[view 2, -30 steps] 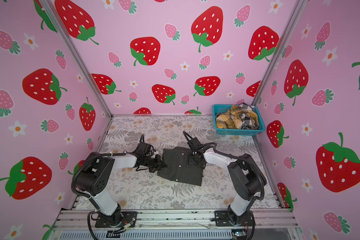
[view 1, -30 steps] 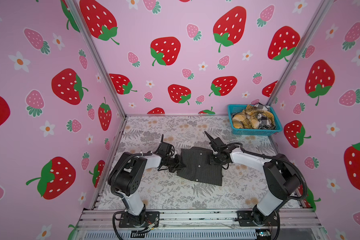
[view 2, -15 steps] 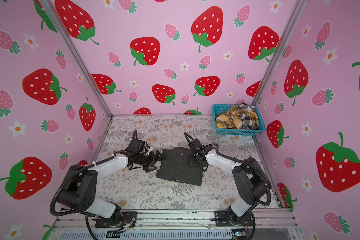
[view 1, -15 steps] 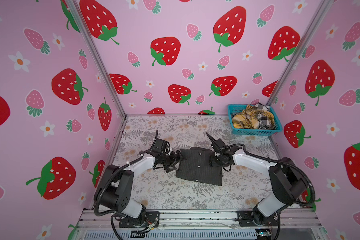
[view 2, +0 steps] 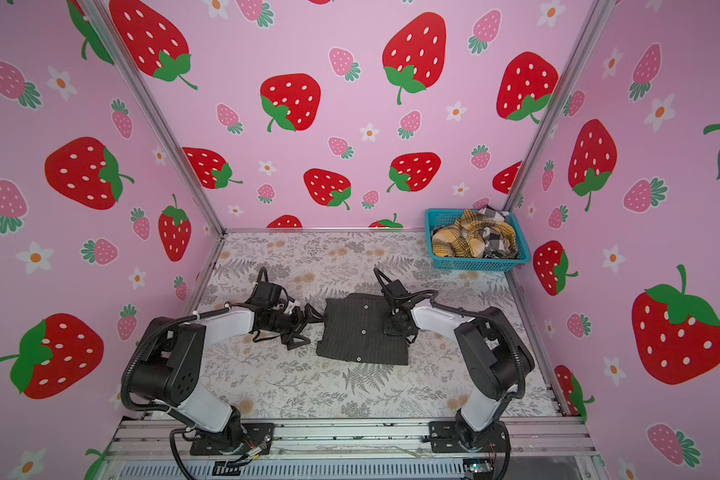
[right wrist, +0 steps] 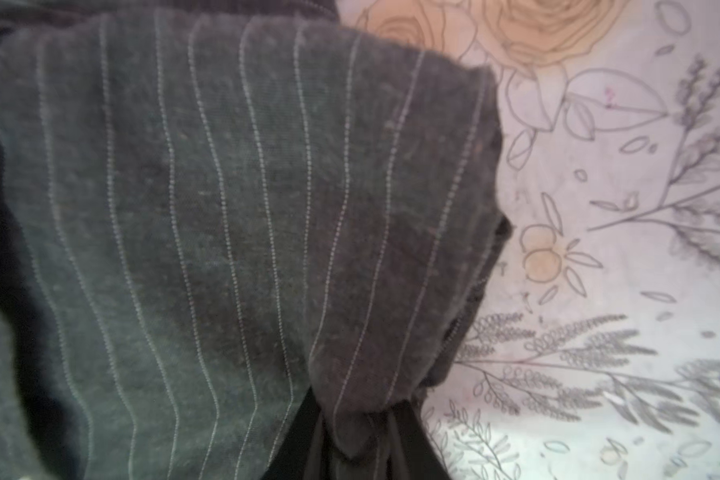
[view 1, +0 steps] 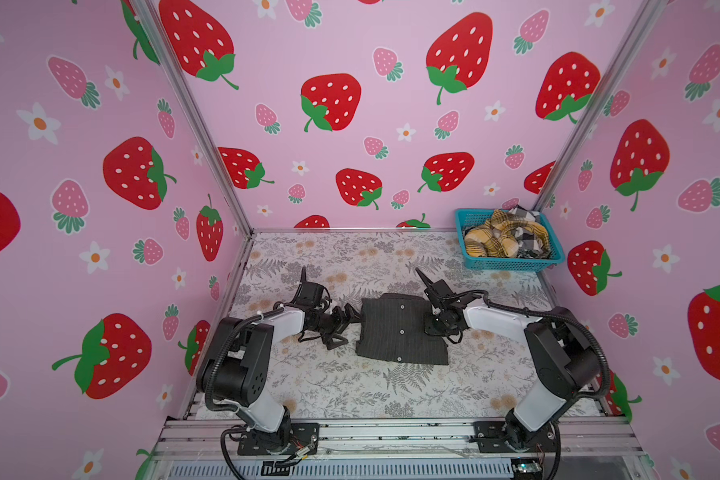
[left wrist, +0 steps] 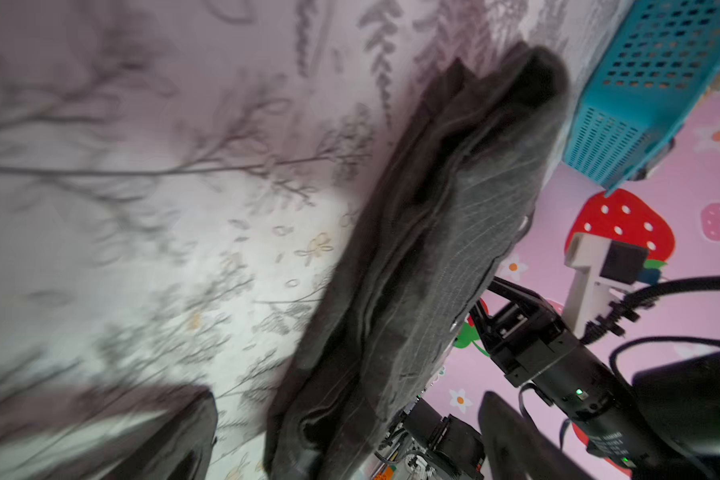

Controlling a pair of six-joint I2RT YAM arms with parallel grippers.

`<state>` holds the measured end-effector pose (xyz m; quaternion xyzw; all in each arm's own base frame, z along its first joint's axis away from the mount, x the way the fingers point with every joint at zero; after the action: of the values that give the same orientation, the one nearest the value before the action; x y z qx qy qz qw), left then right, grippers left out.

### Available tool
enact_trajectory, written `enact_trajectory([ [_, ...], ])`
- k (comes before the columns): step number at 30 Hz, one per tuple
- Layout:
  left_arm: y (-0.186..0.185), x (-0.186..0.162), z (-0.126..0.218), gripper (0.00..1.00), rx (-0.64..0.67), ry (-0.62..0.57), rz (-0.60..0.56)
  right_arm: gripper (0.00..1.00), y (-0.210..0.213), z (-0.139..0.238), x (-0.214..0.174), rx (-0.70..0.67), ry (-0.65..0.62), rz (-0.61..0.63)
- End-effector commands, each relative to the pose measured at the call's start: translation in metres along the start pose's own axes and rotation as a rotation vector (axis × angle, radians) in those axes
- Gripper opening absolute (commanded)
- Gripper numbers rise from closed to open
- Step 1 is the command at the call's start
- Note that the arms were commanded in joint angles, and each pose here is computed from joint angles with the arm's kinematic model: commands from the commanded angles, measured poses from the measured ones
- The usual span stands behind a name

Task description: Fold and stack the long sleeve shirts

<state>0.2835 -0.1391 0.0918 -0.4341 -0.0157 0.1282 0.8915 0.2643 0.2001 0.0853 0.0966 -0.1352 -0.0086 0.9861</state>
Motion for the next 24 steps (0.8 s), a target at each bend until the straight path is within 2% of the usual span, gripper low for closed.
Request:
enact_trajectory([
  [1, 0.018, 0.005, -0.026, 1.0, -0.018, 0.009, 0.039, 0.24, -0.029, -0.028, -0.029, -0.118, 0.138, -0.009],
  [7, 0.026, 0.005, -0.059, 0.91, -0.041, 0.048, 0.041, 0.22, -0.031, -0.035, -0.03, -0.112, 0.164, -0.017],
  [13, 0.021, 0.02, -0.08, 0.76, -0.259, -0.004, 0.071, 0.21, -0.035, -0.042, -0.03, -0.1, 0.185, -0.034],
  [17, 0.006, 0.025, -0.085, 0.63, -0.356, -0.019, 0.039, 0.19, -0.035, -0.044, -0.029, -0.097, 0.191, -0.04],
  [24, -0.012, 0.017, -0.101, 0.56, -0.326, 0.047, -0.033, 0.19, -0.029, -0.044, -0.024, -0.065, 0.186, -0.042],
])
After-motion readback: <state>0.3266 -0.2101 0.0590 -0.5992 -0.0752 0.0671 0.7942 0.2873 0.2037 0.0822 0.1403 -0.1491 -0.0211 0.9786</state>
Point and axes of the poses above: each gripper's point midway between its finger pads, its own z axis back along the fingers, its own y axis along the line the jaws close on, x = y × z, the point moved 7 cm from there along z, back along the fingers, and after that the axes turned 7 degrees about -z, right-handed, at the moved point
